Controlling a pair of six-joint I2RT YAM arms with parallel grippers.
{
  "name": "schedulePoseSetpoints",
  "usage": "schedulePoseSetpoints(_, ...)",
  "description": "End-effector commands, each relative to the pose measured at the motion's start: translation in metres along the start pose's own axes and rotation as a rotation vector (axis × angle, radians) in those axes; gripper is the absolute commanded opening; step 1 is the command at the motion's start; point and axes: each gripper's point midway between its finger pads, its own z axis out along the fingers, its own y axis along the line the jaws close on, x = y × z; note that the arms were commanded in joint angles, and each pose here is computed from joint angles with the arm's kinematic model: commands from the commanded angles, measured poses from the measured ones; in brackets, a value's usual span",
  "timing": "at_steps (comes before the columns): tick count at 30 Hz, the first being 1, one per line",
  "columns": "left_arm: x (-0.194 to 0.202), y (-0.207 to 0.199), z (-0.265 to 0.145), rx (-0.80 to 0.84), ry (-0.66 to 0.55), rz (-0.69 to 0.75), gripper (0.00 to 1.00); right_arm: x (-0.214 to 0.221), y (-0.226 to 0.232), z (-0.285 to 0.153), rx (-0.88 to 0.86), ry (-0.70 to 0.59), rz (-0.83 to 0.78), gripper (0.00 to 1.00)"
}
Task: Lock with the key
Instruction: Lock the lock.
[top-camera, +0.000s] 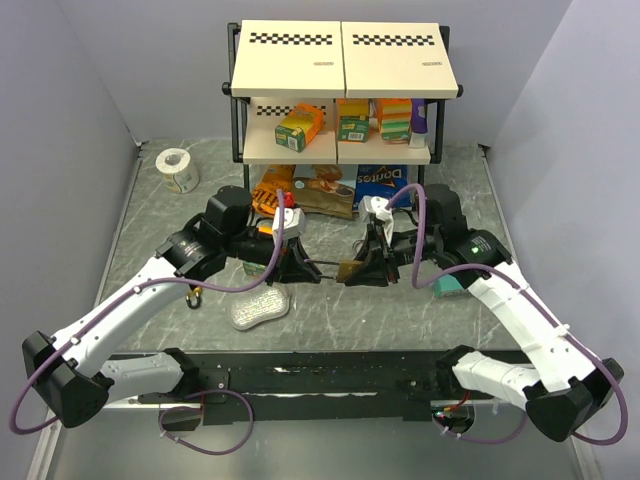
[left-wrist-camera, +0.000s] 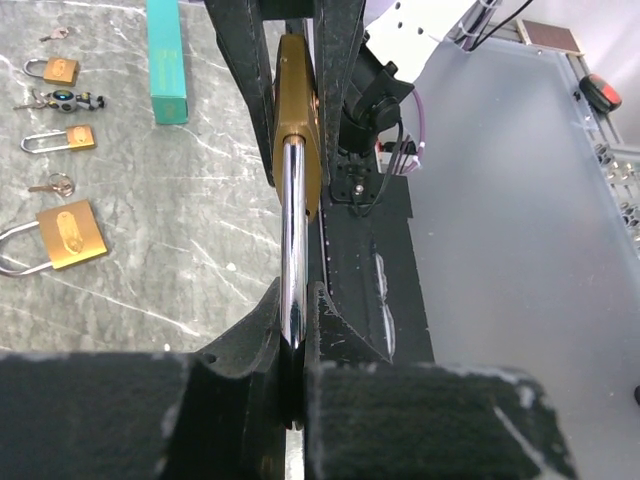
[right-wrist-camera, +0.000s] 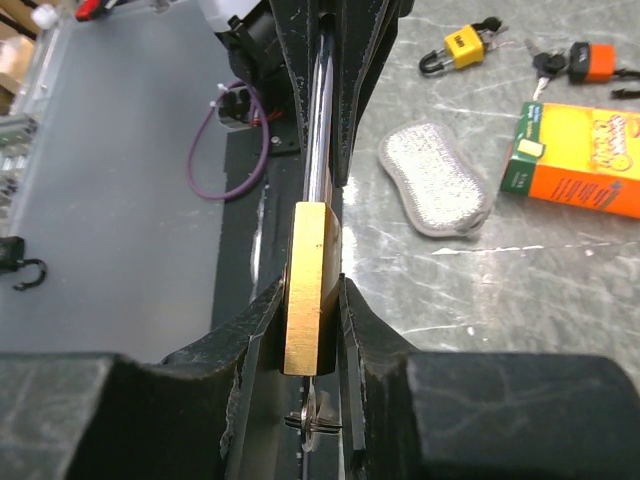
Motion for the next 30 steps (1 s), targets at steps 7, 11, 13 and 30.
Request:
schedulePoseSetpoints(7,-0.036,-0.019,0.026,0.119,-0.134,0.084,0.01,-0.04,0.007,0.014,-0.105,-0.112,-0.109,0.0)
schedulePoseSetpoints(11,-0.042,-0.022,0.037,0.147,-0.161,0.073,0.01,-0.048,0.008,0.022,-0.127,-0.141,-0.119,0.0)
schedulePoseSetpoints(13,-0.045,-0.021,0.043,0.155,-0.172,0.085,0.01,-0.05,0.008,0.027,-0.141,-0.144,-0.111,0.0)
schedulePoseSetpoints(30,-0.016,-0.002,0.021,0.08,-0.083,0.083,0.01,-0.027,-0.004,0.006,-0.044,-0.042,-0.037,0.62)
